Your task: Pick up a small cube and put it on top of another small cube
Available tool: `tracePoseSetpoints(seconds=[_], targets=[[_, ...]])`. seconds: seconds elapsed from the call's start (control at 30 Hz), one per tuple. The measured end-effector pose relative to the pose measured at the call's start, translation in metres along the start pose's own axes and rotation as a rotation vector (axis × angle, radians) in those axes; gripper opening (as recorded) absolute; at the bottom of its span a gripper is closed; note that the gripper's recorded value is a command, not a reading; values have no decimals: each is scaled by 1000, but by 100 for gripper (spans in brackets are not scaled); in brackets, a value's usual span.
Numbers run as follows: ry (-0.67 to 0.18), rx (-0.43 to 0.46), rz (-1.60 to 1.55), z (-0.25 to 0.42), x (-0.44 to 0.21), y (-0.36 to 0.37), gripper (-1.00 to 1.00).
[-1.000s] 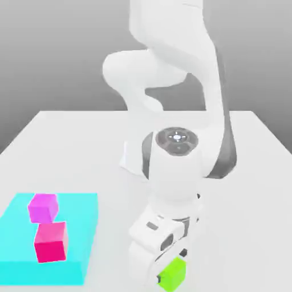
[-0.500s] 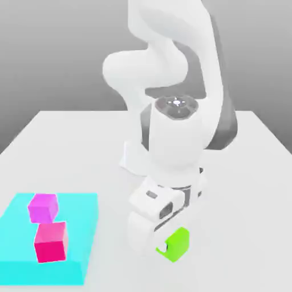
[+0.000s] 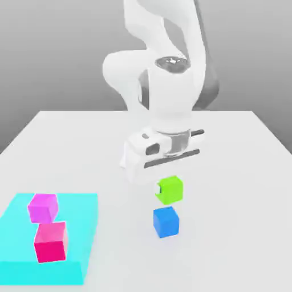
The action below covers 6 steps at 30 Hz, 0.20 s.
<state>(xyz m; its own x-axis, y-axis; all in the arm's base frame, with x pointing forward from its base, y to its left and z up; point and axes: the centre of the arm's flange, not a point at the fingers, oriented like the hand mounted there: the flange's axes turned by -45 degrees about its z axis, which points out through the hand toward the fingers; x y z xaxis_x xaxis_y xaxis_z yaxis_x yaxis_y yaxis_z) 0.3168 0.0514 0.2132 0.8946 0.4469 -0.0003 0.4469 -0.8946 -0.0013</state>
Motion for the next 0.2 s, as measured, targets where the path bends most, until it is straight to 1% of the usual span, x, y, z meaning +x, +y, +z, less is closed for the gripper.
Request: tracePoseSetpoints(seconds=[0.1, 0.13, 0.2], targets=[[0, -1, 1, 24, -1, 0, -100], [-1, -1, 1, 30, -2, 0, 100], [-1, -1, 2, 30, -2, 0, 100]])
